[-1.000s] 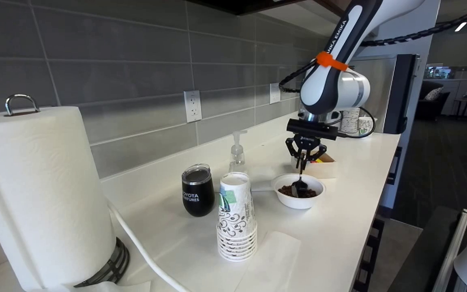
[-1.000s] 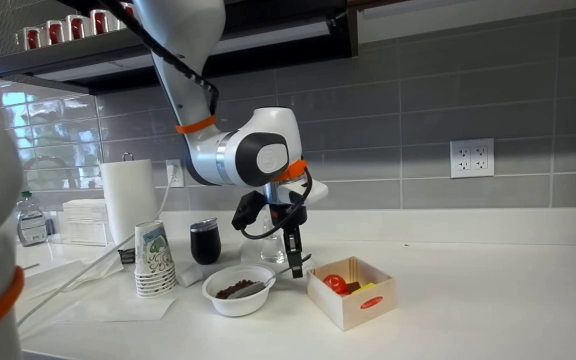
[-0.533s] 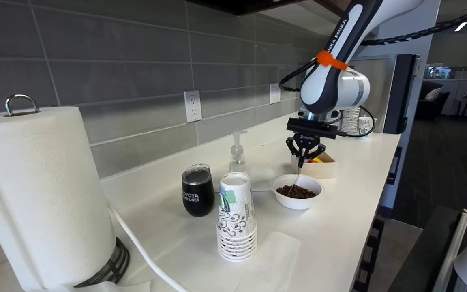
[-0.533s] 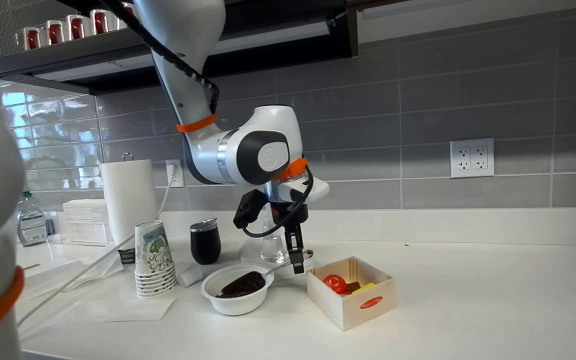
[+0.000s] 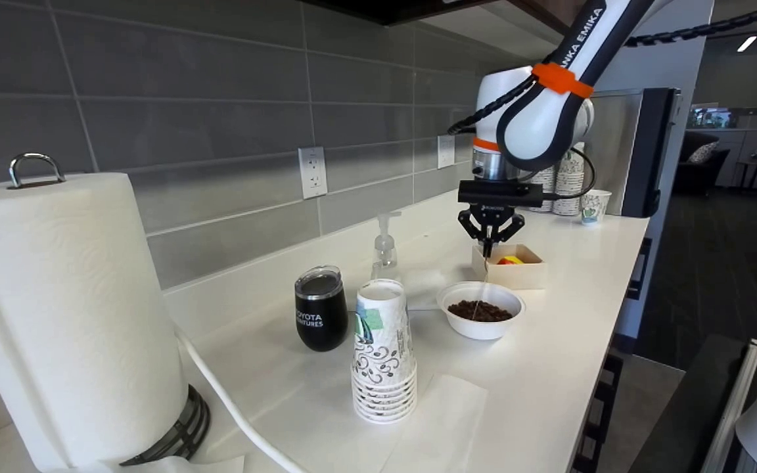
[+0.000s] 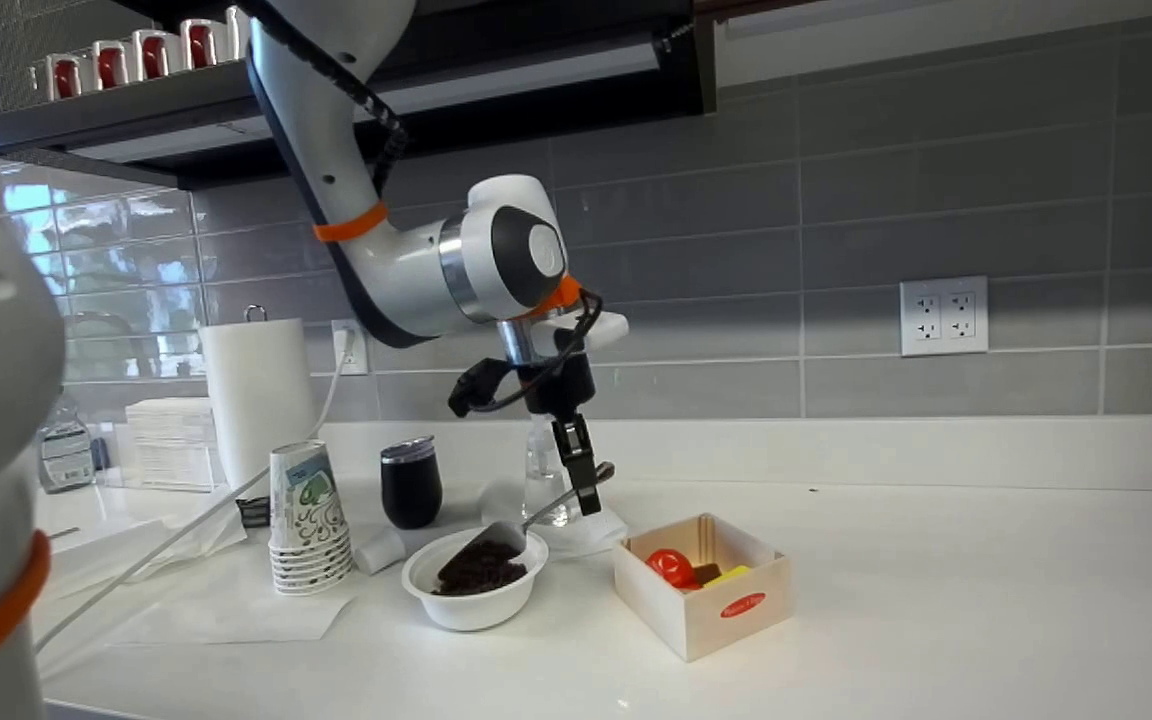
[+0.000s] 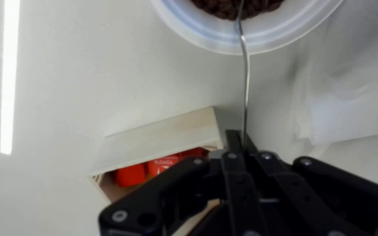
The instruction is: Stir the bowl with the kitchen utensil
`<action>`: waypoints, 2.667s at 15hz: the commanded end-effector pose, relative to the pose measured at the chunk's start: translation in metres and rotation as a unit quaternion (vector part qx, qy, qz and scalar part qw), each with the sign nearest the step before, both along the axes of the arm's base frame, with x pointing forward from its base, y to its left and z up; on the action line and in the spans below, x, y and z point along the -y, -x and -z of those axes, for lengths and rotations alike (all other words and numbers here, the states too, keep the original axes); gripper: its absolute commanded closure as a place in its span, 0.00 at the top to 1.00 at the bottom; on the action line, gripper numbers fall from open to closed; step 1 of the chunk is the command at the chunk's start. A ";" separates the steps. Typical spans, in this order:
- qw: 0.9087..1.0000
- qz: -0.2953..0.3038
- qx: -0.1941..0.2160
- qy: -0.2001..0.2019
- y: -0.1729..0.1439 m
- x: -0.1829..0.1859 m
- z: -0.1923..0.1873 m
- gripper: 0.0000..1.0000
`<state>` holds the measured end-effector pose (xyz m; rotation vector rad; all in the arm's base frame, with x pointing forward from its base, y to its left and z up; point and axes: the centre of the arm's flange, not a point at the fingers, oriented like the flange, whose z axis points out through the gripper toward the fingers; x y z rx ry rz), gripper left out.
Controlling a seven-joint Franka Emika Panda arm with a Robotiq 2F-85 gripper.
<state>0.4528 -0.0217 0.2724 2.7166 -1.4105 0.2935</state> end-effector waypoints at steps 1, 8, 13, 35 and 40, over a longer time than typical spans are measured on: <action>0.998 0.010 -0.017 0.064 0.007 -0.032 -0.036 0.01; 0.981 0.043 -0.036 0.187 0.018 -0.052 -0.050 0.01; 0.973 0.060 -0.057 0.213 0.022 -0.048 -0.028 0.01; 0.955 0.085 0.117 0.257 0.010 -0.086 -0.010 0.01; 0.953 0.090 0.146 0.248 0.005 -0.092 -0.017 0.01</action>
